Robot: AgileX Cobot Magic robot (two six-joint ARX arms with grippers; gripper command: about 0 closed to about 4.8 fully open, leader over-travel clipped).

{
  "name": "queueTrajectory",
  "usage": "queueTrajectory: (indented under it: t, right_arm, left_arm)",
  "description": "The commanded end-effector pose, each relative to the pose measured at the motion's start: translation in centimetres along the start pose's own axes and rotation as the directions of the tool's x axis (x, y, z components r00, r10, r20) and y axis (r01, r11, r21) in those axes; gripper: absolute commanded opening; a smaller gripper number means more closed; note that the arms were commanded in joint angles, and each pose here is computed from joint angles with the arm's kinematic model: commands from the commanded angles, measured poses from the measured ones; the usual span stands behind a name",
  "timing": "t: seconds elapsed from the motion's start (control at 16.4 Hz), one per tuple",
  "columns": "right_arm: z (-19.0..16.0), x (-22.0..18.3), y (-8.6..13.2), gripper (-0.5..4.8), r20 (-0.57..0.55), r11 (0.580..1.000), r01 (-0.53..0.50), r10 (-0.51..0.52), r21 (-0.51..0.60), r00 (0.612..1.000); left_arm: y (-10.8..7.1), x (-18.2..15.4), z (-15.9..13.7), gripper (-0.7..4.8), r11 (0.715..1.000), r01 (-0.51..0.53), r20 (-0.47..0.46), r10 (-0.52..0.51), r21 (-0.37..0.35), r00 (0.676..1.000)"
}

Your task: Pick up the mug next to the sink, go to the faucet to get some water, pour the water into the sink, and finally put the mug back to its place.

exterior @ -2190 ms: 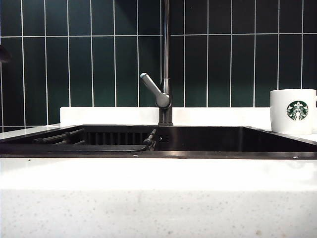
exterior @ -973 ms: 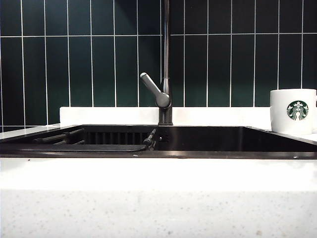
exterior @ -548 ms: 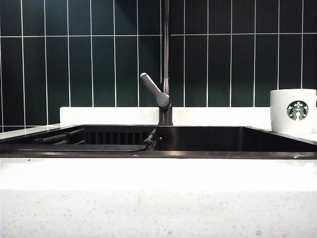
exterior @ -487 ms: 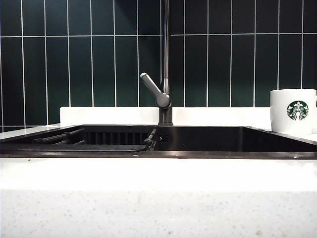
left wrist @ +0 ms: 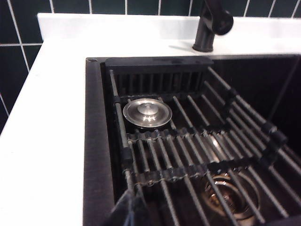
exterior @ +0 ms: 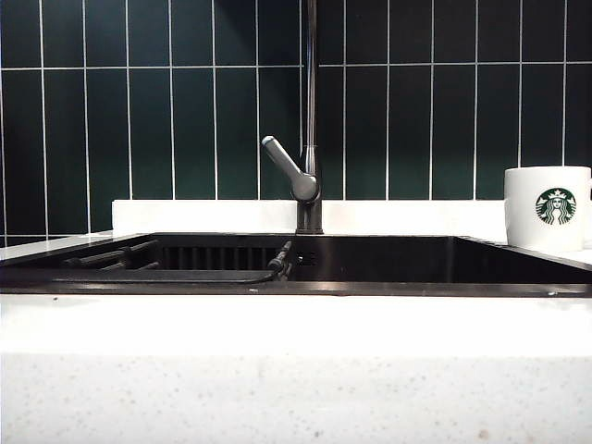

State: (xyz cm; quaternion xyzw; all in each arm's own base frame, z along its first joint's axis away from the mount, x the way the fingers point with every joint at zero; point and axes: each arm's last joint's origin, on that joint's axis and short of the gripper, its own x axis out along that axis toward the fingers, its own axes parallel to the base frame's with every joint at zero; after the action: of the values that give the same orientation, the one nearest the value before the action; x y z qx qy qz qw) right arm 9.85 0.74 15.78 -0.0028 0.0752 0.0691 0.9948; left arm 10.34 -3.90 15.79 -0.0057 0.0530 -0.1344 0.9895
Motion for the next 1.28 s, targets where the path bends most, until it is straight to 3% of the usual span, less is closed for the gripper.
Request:
queueTrajectory:
  t: [0.06, 0.24, 0.49, 0.85, 1.28]
  right_arm:
    - [-0.16, 0.12, -0.06, -0.01, 0.022, 0.999, 0.020, -0.020, -0.024, 1.000]
    - [-0.55, 0.20, -0.31, -0.01, 0.013, 0.994, 0.103, -0.102, -0.042, 0.995]
    - [-0.63, 0.21, -0.35, -0.01, 0.010, 0.992, 0.116, -0.115, -0.048, 0.993]
    - [-0.94, 0.22, -0.27, -0.01, -0.023, 0.995, 0.086, -0.087, -0.044, 0.996]
    - [-0.93, 0.21, -0.27, -0.01, -0.021, 0.995, 0.086, -0.087, -0.044, 0.996]
  left_arm:
    - [0.03, 0.00, -0.07, -0.06, 0.999, -0.009, -0.008, 0.009, 0.053, 1.000]
    - [0.34, -0.07, 0.04, -0.06, 0.991, -0.118, 0.007, 0.117, 0.067, 0.993]
    - [0.37, -0.27, 0.12, -0.06, 0.991, -0.120, 0.020, 0.118, 0.063, 0.993]
    - [0.42, -0.31, -0.74, -0.05, 0.989, -0.123, -0.069, 0.129, 0.083, 0.989]
    - [0.43, -0.32, -0.83, -0.05, 0.989, -0.122, -0.077, 0.129, 0.085, 0.989]
